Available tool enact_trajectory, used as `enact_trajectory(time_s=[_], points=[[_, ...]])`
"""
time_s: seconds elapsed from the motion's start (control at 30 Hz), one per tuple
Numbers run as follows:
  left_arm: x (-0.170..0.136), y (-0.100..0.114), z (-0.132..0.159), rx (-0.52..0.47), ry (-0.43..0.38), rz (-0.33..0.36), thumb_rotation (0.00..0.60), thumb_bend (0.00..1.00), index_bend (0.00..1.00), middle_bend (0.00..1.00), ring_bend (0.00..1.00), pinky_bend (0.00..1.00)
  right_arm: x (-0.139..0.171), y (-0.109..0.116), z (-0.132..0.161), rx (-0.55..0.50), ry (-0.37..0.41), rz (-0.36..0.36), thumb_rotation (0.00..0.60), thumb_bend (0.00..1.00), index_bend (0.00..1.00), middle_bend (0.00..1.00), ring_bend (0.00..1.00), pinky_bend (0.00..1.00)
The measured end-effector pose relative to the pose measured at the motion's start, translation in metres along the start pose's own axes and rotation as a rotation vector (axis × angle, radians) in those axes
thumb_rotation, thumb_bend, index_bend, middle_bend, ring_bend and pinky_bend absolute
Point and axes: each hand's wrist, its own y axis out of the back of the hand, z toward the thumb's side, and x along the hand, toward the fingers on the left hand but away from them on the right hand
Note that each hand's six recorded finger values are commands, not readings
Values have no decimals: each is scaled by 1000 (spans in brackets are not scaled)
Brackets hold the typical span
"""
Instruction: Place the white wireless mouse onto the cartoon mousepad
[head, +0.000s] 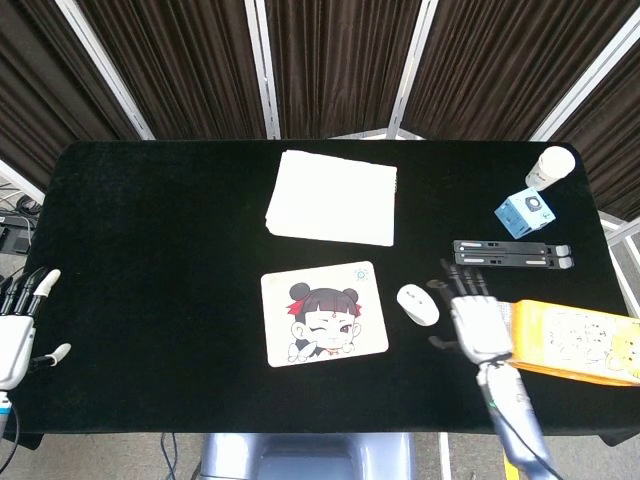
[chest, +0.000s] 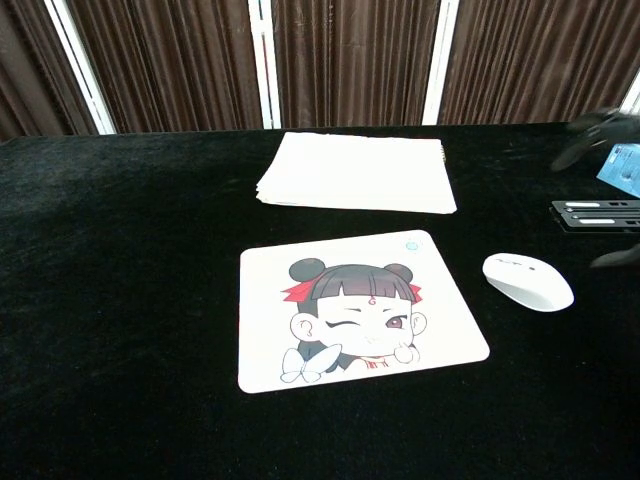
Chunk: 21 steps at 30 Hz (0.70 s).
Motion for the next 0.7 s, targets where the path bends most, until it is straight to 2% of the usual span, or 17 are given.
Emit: enact_trajectory(time_s=[0.13,0.33,0.57,0.7], points=[[1,0,0,6,1,-3,600,0,0,0,0,0,-14,-23,20,-21,-20,51,600,85,233,19,0,0],[1,0,1,14,1,-3,600,0,0,0,0,0,-31,-51,34,-2,-51,93,600,86,233,19,0,0],[1,0,0,14,1,-1,600,0,0,0,0,0,-51,-59,46,2,-77,86,600,111,233,19,0,0],[1,0,0,13,0,-2,600,0,0,0,0,0,-60,-59,43,2,-109,81,600,112,233,19,0,0]])
